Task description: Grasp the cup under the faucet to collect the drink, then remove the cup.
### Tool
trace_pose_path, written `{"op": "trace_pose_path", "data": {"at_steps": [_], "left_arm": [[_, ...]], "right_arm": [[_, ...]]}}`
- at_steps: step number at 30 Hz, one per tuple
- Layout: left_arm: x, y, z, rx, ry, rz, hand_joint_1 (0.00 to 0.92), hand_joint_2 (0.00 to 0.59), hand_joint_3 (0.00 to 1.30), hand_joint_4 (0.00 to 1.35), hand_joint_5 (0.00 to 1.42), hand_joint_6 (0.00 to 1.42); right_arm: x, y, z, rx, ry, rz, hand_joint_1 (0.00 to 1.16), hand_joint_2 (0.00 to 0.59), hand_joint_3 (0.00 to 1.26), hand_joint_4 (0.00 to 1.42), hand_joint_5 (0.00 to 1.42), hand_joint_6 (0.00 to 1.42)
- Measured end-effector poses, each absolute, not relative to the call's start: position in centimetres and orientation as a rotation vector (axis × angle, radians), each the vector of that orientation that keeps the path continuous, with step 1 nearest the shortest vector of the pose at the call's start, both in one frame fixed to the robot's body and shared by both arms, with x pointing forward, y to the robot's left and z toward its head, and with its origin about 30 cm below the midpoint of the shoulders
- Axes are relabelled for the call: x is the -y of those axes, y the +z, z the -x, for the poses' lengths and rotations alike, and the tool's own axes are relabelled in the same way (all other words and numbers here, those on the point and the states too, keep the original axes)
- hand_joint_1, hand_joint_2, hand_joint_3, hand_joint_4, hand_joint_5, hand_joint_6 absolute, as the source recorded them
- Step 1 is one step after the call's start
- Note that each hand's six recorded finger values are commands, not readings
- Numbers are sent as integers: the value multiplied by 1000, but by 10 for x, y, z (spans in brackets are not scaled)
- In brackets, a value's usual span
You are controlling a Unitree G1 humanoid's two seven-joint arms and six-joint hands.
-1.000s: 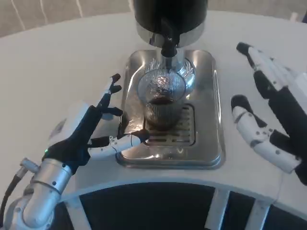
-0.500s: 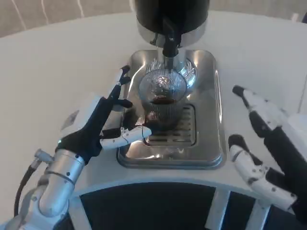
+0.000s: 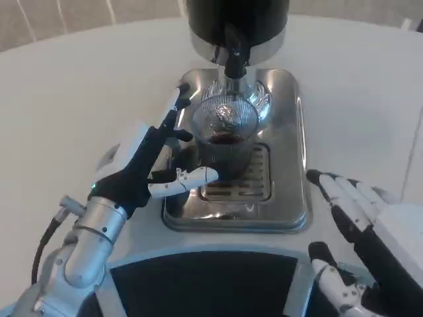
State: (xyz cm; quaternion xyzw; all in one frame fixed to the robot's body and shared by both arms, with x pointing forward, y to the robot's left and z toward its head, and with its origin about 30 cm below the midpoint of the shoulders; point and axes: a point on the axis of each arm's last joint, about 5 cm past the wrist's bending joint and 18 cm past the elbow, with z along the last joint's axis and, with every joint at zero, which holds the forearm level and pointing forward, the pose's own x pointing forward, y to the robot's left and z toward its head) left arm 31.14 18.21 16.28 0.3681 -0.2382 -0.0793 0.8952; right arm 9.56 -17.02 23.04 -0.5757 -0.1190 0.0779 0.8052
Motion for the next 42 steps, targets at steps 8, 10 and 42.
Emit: {"op": "trace_pose_path", "data": {"at_steps": [8,10,42], "left_arm": [[-183,161,-312,499,-175,-756,421,82,0,0,356,356],[-183,161,-312,501,-176,-754,421,82,0,0,355,356],[-184,169,-327,496,-187,-719,421,82,0,22,401,402]], "right_arm": [[170,227,-94,162,154,1297,103,579,0,0,0,0],[168,227,-95,141,153,1312,101,580,0,0,0,0],[156,223,-97,55,209,1258,87,586,0,0,0,0]]}}
